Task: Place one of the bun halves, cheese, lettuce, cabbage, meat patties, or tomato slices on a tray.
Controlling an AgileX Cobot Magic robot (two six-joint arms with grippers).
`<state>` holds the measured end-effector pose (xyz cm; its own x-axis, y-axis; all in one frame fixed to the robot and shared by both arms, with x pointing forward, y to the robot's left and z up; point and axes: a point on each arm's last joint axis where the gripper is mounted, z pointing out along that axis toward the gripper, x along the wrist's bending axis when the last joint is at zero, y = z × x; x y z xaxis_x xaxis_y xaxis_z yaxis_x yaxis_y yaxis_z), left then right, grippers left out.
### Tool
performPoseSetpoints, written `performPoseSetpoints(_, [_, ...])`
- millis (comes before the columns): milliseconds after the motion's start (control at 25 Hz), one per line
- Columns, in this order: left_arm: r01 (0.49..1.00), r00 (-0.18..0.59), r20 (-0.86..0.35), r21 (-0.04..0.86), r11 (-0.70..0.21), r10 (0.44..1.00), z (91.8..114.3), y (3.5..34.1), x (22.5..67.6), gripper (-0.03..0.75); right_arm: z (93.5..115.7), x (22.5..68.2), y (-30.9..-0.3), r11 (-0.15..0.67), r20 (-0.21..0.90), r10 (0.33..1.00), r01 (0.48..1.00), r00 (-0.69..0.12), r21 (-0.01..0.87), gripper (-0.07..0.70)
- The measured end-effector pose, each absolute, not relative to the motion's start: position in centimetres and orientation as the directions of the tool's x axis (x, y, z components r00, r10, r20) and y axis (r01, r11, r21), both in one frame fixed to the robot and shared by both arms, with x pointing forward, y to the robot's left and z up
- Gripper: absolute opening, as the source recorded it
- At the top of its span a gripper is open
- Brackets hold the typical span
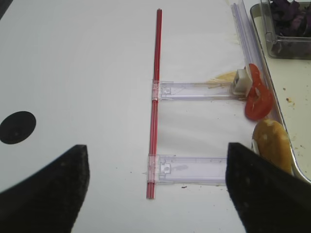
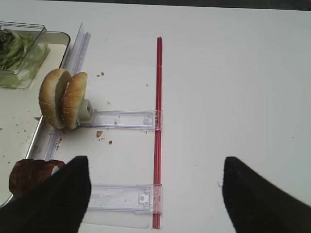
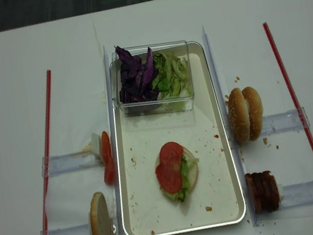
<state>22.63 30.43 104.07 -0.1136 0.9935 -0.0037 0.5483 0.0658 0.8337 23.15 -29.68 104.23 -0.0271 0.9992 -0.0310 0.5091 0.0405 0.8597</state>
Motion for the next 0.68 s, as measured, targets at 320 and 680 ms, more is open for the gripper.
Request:
performPoseSetpoints(320, [0.548,-0.114,-0.004,0.834,0.066,0.994,104.07,30.43,22.63,0.564,104.23,23.15,-29.68,0.04,-0.031,0.999,0.509,-0.027,0.86,0.59])
performPoseSetpoints(680, [0.548,-0.114,-0.004,0.834,0.066,0.994,104.07,30.43,22.63,0.564,104.23,23.15,-29.68,0.04,-0.031,0.999,0.509,-0.027,0.86,0.59])
